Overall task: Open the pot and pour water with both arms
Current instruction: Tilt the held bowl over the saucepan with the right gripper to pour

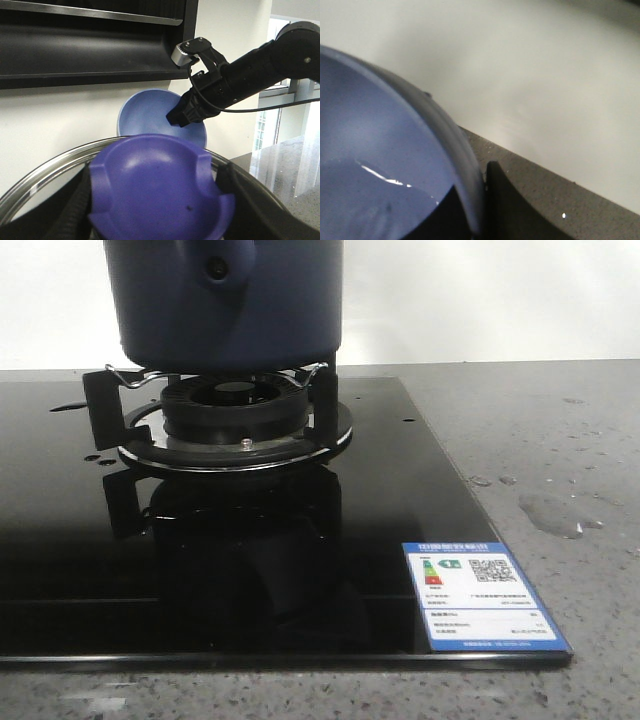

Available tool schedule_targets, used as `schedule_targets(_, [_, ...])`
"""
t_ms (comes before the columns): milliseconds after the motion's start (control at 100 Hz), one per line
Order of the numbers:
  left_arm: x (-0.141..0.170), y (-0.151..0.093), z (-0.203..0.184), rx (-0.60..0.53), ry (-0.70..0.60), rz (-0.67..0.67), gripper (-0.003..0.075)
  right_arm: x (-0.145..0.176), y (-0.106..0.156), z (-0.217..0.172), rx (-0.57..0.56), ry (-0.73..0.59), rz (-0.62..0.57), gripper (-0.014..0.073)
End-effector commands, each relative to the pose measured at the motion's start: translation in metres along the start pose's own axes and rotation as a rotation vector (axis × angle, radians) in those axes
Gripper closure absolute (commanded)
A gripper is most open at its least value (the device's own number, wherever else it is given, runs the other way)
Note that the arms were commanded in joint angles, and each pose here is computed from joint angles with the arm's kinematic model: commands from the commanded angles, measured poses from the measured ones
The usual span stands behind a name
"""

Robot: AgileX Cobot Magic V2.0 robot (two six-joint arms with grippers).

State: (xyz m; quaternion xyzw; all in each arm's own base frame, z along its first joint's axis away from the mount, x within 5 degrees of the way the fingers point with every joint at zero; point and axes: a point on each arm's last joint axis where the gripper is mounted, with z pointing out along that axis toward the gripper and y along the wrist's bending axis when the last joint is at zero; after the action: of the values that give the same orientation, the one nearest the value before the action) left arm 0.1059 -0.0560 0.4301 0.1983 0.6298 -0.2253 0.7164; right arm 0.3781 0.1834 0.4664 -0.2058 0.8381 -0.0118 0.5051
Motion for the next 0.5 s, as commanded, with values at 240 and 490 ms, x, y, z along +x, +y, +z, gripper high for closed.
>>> schedule_targets(240, [-0.012,-0.003,-0.002,0.002,-0.053,-0.018,0.0441,-0.024,-0.001,-0.021,0.162,-0.182,-0.100,0.0636])
schedule_targets(490, [-0.012,-0.003,-0.001,0.006,-0.047,-0.004,0.0441,-0.029,0.011,-0.028,0.255,-0.223,-0.190,0.0636])
